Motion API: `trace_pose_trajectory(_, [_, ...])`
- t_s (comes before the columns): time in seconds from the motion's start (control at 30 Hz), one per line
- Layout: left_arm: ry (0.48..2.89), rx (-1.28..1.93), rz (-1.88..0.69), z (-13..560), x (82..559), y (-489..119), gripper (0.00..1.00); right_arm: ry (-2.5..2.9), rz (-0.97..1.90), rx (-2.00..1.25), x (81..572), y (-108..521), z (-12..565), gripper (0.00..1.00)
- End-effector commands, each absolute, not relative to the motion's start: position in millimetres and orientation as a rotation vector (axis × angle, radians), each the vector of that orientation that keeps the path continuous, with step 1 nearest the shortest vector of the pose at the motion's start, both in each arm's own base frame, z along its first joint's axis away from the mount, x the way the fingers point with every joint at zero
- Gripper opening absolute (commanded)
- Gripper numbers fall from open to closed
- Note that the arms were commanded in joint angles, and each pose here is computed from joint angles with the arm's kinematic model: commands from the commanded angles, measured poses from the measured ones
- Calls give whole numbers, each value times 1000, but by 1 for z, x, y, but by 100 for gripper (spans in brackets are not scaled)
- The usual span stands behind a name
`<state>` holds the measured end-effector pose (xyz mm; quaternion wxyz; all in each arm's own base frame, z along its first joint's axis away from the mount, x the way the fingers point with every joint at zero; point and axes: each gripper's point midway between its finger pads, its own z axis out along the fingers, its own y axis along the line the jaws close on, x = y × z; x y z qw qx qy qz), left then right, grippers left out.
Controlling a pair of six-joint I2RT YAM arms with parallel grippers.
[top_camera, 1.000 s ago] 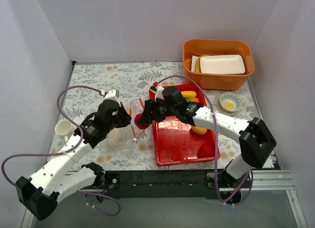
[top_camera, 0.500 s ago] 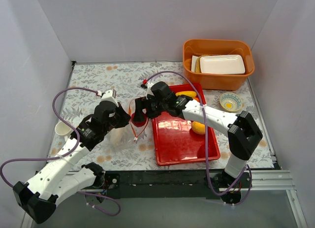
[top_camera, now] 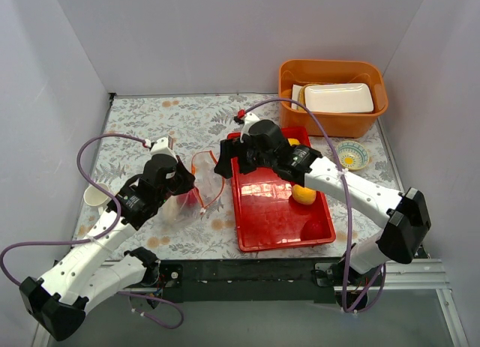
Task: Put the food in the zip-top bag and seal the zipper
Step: Place the fake fruit in the zipper food storage bag, then adjust the zipper food storage bag at the center of the board.
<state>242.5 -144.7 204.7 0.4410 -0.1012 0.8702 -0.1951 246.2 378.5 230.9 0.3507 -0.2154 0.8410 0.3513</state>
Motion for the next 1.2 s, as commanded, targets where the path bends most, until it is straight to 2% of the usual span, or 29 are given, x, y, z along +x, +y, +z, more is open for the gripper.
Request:
trace_pose_trajectory(0.0, [2099,-277,-482,226,246,-140,0,2240,846,-488,247,366,210,98])
trace_pose_trajectory(0.2, [2100,-249,-459,230,247,-138,0,2351,921,-511,237,382,175,92])
trace_pose_trajectory(0.43, [2089,-257,-468,233,244,-136,0,2376,1064,-554,231,408,169,85])
trace_pose_trajectory(0.5, [2093,-260,-472,231,243,-136,0,2381,1074,-556,232,413,169,75])
trace_pose_trajectory(0.53, [2091,-261,-471,231,242,-135,0,2378,1083,-562,233,415,169,66])
trace_pose_trajectory(0.57, [2092,-262,-474,230,242,-135,0,2370,1092,-567,233,417,171,50])
trace_pose_trajectory(0.63, [2098,-260,-462,228,241,-134,0,2334,1124,-591,233,421,182,33])
trace_pose_trajectory(0.67, [2101,-265,-453,227,241,-133,0,2314,1128,-597,234,422,188,15])
trace_pose_trajectory(0.77, [2100,-292,-387,238,241,-121,0,2187,1228,-679,228,435,225,6])
trace_pose_trajectory(0.83, [2059,-343,-367,266,238,-110,0,2059,1324,-824,216,450,262,6])
trace_pose_trajectory(0.93, [1961,-406,-329,300,235,-88,0,1974,1344,-885,211,460,284,4])
trace_pose_trajectory(1.03, [1920,-467,-248,311,234,-69,0,2052,1231,-817,226,458,265,4])
trace_pose_trajectory(1.17, [1937,-450,-268,319,233,-74,0,2198,1149,-795,235,460,239,4])
